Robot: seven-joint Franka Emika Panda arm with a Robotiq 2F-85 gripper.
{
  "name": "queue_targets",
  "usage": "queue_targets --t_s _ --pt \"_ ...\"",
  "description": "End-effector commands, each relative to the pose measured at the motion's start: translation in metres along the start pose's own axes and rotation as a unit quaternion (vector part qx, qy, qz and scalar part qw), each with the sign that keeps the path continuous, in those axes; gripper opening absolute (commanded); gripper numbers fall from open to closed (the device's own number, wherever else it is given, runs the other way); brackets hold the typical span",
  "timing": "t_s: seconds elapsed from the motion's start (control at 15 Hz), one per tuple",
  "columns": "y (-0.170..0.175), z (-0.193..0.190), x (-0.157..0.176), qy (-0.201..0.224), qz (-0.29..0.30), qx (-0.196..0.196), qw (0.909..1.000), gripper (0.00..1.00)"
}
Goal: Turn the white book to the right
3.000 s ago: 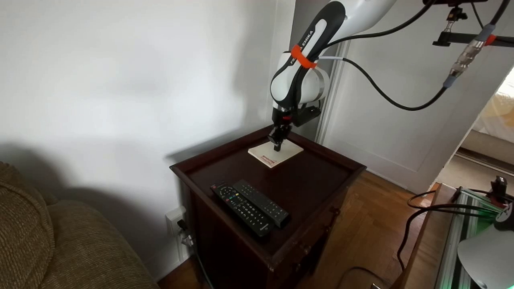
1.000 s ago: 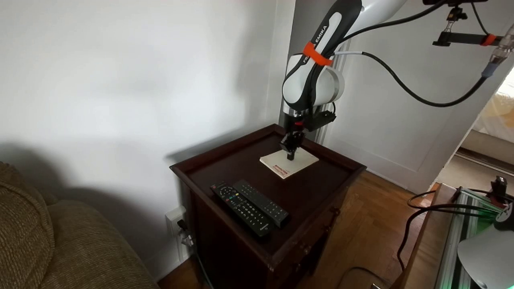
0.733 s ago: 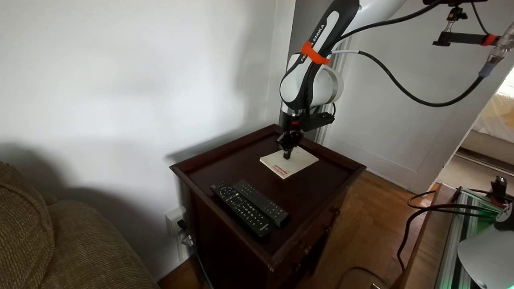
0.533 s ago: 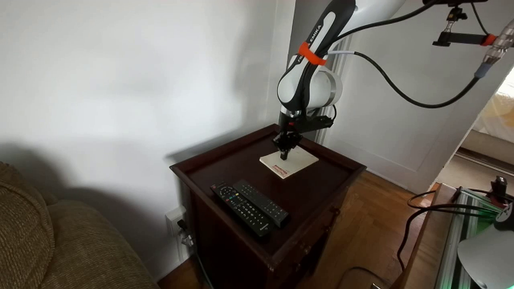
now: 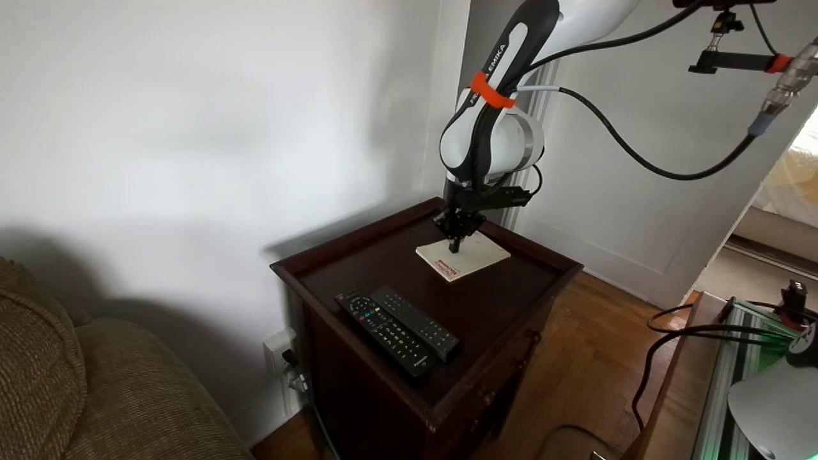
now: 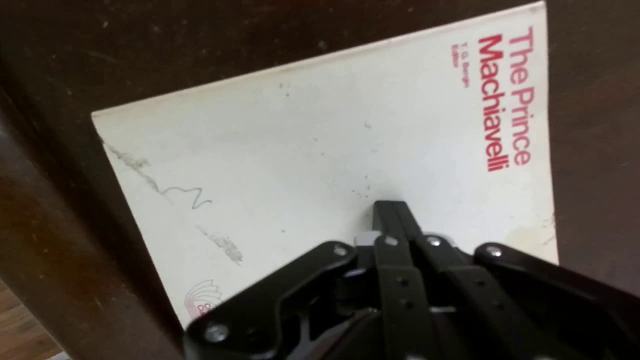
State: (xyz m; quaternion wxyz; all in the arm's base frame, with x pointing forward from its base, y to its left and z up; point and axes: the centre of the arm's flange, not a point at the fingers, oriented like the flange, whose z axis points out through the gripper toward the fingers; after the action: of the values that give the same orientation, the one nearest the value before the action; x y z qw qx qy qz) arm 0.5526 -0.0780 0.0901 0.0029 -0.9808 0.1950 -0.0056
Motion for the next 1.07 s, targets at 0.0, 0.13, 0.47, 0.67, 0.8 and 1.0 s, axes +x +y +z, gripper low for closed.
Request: queue_targets --t_s 0.0,0.13,0.47,0.67,0.8,1.0 --pt "-0.003 0.033 -0.012 -0.023 0.071 0.004 0.9972 0.00" --pt "-0.004 0.035 -0.010 -0.025 0.106 0.024 0.9938 0.00" --pt "0.001 0.036 -0.011 -0.033 0.177 0.022 0.9835 0.00" --pt "0.006 0.000 0.001 -0.007 0.152 0.028 0.9880 0.01" --pt "0.004 0.000 0.001 -0.008 0.150 0.032 0.9881 0.01" --pt "0.003 0.000 0.000 -0.009 0.150 0.033 0.9881 0.01"
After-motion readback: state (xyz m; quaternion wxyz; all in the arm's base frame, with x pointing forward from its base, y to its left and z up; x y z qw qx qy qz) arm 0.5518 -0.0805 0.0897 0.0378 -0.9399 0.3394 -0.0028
